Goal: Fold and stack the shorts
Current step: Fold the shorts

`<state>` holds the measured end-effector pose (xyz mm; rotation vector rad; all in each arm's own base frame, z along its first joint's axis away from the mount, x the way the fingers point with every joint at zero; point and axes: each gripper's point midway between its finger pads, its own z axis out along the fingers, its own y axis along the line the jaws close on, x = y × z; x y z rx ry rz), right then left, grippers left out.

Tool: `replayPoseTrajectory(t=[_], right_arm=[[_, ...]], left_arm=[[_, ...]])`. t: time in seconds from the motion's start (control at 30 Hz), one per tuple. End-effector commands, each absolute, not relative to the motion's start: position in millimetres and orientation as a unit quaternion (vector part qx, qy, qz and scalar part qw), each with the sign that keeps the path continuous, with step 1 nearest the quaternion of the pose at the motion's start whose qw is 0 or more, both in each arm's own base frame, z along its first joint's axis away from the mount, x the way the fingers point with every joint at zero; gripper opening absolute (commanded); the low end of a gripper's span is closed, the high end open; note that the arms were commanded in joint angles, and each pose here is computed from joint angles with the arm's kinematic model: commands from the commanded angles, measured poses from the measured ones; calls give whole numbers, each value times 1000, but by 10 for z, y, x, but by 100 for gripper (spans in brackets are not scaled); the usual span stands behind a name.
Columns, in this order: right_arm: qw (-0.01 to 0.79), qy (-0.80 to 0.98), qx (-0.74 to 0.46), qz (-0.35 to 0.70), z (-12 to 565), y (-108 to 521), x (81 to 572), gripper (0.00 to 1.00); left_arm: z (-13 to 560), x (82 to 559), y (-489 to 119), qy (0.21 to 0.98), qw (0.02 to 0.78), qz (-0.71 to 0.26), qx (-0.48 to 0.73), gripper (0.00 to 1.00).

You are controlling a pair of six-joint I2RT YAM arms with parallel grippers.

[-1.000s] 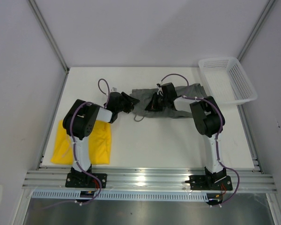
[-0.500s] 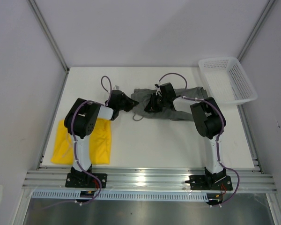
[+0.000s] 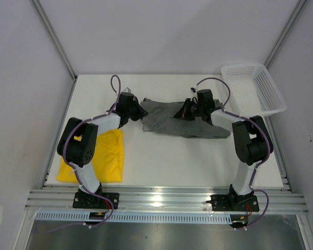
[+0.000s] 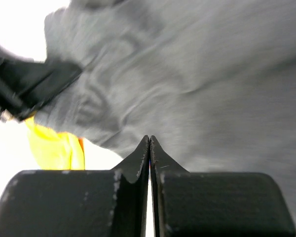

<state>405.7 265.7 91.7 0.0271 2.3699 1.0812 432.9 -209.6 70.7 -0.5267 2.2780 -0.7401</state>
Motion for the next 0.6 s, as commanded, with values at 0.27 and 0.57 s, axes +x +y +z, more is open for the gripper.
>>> replayPoseTrajectory(t=[0.27,0.57], right_arm=[[272,901,65,332,382,2689,4147,0],[259,920,78,282,0,3194,3707,0]], left_arm=[[1420,4203,-1656,885,399,-182,-153,0],[1948,4008,-1401,878,458,-116,-80,0]])
